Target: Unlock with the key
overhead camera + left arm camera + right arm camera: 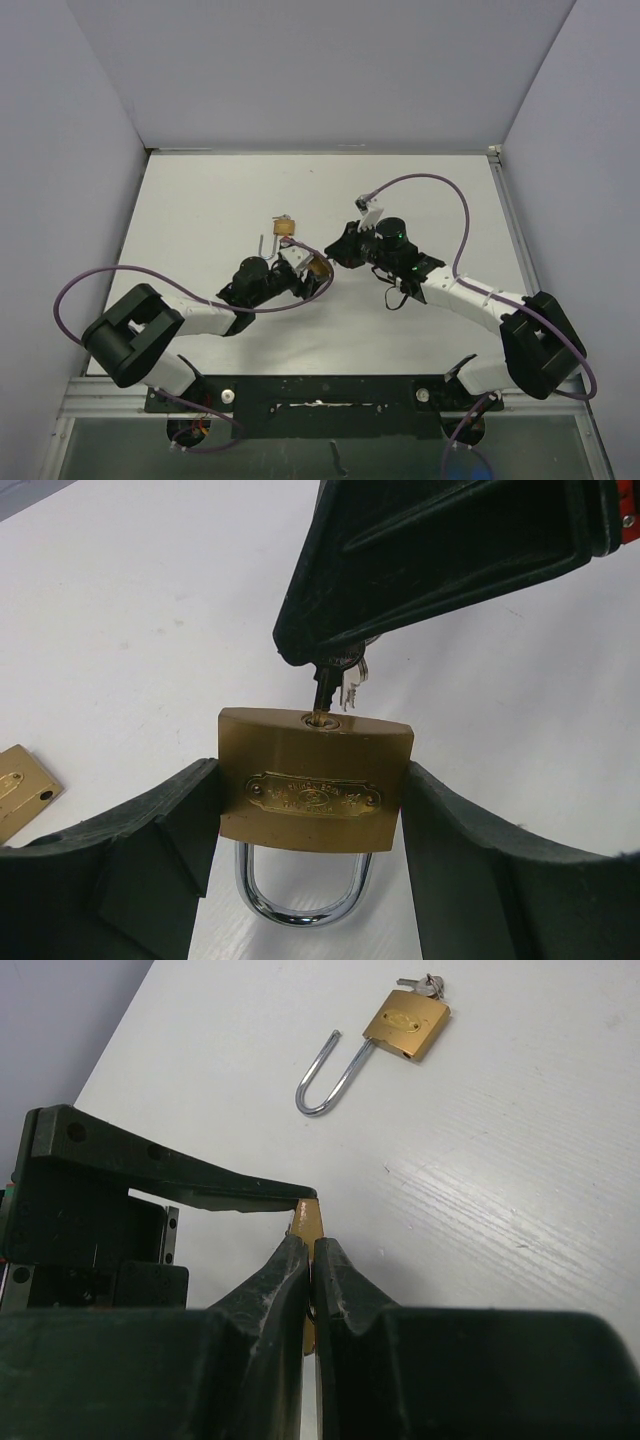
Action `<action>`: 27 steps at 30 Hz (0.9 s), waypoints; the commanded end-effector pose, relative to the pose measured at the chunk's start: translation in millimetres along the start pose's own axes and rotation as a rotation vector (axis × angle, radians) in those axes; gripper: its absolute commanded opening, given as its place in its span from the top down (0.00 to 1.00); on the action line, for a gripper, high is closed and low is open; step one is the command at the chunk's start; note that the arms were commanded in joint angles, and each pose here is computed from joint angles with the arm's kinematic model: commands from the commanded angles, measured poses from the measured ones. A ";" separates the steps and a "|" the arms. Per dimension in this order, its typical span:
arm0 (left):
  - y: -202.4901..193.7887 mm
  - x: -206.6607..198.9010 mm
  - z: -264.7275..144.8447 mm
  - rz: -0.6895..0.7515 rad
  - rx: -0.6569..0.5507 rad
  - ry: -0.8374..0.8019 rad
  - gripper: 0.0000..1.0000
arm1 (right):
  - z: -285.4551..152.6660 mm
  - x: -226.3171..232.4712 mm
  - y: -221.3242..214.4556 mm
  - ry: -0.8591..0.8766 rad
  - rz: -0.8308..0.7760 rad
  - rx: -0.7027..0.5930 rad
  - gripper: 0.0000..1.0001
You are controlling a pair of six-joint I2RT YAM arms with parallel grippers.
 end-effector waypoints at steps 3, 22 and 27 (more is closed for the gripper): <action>120.5 -9.5 6.7 0.083 -0.527 -0.041 1.00 | -1.6 2.7 -29.1 0.012 0.052 0.137 1.00; 128.1 -9.6 20.5 0.098 -0.524 -0.043 1.00 | -1.9 -2.8 -22.5 -0.045 0.064 0.166 1.00; 133.0 -19.5 16.8 0.130 -0.523 -0.151 1.00 | -6.4 -4.5 -22.8 -0.022 -0.028 0.148 1.00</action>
Point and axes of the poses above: each gripper's point midway between its finger pads, its own z axis out along the fingers, its own x axis along the line the jaws close on, y = z × x, the point moved 7 cm from there along -z, back along the fingers, and after that the axes turned 7 degrees about -z, right-handed, at the moved point
